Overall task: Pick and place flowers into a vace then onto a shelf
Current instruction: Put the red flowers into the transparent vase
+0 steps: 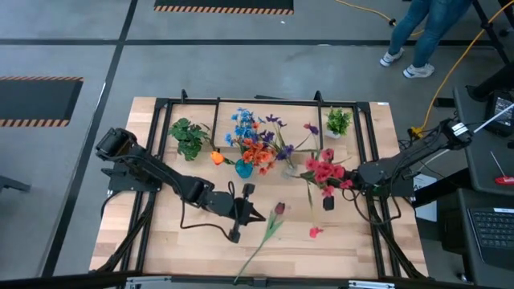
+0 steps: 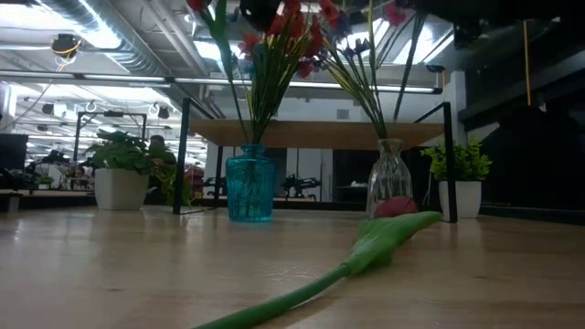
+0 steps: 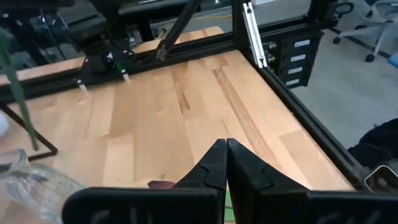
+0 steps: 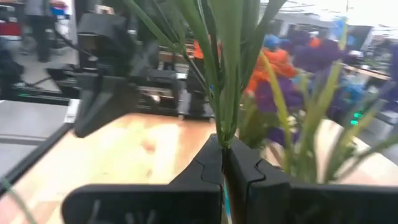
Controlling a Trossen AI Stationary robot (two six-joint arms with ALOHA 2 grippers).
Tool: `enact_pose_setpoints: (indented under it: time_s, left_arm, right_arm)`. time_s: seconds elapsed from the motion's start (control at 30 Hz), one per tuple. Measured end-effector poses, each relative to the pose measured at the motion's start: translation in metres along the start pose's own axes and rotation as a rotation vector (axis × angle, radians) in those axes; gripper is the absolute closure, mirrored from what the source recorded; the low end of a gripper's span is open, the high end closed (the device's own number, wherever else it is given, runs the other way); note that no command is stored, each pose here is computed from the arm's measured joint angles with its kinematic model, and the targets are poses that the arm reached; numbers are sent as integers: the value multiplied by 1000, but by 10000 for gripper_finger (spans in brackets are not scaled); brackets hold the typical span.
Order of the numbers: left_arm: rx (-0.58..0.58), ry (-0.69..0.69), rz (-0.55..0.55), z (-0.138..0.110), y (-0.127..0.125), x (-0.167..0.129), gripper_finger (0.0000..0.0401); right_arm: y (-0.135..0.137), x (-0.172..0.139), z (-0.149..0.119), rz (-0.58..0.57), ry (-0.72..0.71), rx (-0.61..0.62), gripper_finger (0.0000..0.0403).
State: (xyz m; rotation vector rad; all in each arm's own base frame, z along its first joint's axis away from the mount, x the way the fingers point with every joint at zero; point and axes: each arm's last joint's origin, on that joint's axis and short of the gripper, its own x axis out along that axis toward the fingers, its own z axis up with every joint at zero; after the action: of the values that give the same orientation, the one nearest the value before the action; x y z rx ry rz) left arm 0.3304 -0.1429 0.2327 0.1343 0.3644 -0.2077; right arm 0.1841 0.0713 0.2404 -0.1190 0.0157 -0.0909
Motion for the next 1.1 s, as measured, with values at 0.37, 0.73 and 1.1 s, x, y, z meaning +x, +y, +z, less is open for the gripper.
enact_pose_setpoints:
  time_s: [0.37,0.73,1.1]
  left_arm:
    - [-30,-1,0,0,0,0,397]
    - [-27,3,0,0,0,0,398]
    - [-25,5,2,0,0,0,398]
  right_arm:
    - [-17,7,-6,-102,36,-2,403]
    - [-24,9,-10,-141,73,34,403]
    - [-21,15,-19,-143,119,70,403]
